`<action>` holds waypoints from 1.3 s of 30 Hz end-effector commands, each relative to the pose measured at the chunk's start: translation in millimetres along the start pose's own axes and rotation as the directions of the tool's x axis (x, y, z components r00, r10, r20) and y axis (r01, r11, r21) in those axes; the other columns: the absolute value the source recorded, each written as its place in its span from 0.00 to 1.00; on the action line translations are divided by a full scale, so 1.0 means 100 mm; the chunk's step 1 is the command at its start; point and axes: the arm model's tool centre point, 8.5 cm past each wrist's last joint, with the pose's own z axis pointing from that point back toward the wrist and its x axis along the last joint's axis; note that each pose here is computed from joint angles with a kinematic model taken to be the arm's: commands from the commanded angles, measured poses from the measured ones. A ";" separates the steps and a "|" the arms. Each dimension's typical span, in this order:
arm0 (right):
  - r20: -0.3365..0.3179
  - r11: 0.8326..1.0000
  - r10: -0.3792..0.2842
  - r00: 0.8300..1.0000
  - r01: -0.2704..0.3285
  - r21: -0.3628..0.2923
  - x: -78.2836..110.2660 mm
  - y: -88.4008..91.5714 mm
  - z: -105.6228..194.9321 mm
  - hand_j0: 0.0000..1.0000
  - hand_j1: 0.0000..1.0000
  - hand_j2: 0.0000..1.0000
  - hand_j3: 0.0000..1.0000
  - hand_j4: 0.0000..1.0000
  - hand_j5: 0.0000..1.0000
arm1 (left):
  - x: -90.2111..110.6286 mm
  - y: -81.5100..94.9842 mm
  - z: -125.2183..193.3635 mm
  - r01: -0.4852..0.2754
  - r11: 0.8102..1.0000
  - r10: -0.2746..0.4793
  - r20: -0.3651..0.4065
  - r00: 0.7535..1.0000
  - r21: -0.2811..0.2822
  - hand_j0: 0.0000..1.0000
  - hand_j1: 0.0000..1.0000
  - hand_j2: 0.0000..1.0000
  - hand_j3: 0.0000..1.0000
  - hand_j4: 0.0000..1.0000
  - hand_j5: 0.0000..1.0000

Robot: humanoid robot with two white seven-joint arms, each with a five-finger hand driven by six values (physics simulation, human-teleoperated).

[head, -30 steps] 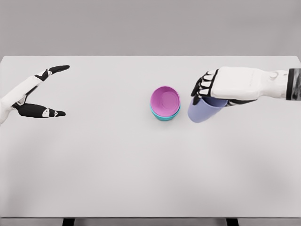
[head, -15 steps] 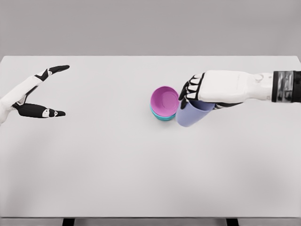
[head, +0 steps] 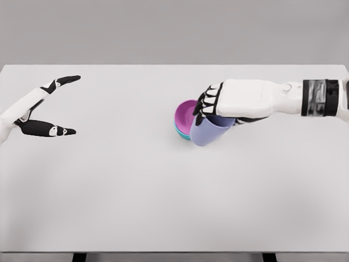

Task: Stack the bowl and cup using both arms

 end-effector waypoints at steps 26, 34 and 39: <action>-0.047 1.000 -0.022 0.999 0.022 0.000 -0.34 0.03 -0.40 0.59 0.59 0.59 0.59 0.59 0.59 | 0.00 -0.01 -0.01 -0.015 1.000 0.015 0.008 1.000 0.010 1.00 1.00 1.00 1.00 1.00 1.00; -0.065 0.999 -0.038 0.997 0.038 0.013 -0.40 0.09 -0.40 0.59 0.59 0.59 0.59 0.59 0.59 | 0.01 -0.01 -0.02 -0.014 1.000 0.014 0.009 1.000 0.010 1.00 1.00 1.00 1.00 1.00 1.00; -0.043 0.999 -0.041 0.998 0.042 0.016 -0.36 0.11 -0.49 0.59 0.59 0.59 0.59 0.59 0.59 | 0.01 -0.01 -0.02 -0.014 1.000 0.014 0.009 1.000 0.010 1.00 1.00 1.00 1.00 1.00 1.00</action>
